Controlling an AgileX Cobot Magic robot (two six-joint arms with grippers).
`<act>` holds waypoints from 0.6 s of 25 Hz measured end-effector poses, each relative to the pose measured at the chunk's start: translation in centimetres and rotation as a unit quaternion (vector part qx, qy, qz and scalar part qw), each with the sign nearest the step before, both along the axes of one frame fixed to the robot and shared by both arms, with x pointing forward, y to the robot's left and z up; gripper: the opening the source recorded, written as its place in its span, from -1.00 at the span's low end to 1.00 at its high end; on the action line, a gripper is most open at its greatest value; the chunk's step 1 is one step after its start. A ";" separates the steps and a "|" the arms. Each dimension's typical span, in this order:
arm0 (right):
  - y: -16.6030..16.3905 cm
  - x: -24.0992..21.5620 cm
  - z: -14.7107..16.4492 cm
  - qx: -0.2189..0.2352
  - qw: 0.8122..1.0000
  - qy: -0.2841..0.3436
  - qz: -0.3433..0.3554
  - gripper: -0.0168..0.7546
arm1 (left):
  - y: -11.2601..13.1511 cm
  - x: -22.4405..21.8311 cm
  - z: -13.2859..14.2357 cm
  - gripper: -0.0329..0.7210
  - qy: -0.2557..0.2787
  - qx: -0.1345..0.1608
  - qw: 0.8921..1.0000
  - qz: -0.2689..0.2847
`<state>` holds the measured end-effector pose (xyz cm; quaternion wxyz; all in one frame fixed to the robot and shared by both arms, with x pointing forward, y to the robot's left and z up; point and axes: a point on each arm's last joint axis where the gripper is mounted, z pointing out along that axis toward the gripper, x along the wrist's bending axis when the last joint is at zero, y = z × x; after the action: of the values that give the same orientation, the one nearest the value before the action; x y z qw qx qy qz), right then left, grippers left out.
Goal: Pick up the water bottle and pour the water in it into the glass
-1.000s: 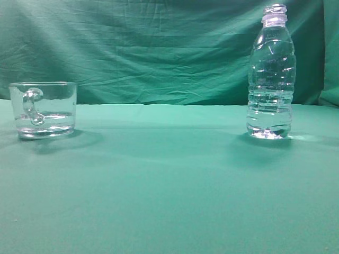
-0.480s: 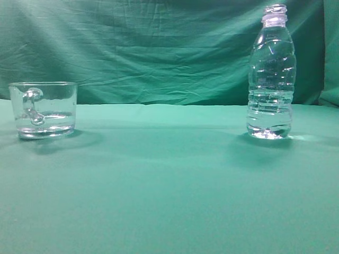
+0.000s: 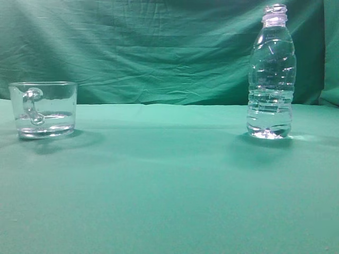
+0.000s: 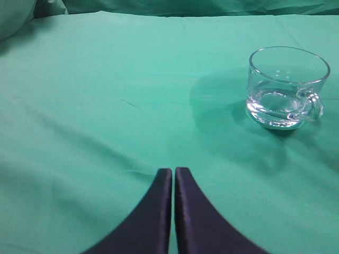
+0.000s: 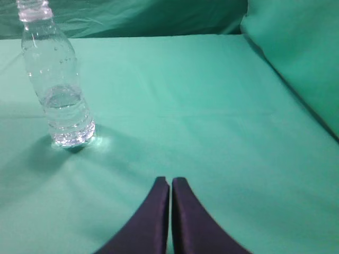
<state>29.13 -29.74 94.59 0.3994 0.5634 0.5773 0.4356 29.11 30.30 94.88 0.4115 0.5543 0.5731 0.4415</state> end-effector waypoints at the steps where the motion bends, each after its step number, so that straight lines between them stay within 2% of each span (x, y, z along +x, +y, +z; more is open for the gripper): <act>1: 0.0 0.0 0.0 0.005 1.000 0.000 0.000 -0.96 | 0.0 0.0 0.0 -0.91 0.000 0.000 1.000 0.000; 15: 0.1 -0.1 -0.2 0.003 1.000 0.011 0.002 -0.96 | 0.0 0.0 0.0 -0.91 0.000 0.000 1.000 0.000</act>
<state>29.07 -29.68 94.35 0.3900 0.5684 0.5816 0.4319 29.11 30.30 94.88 0.4115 0.5543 0.5731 0.4415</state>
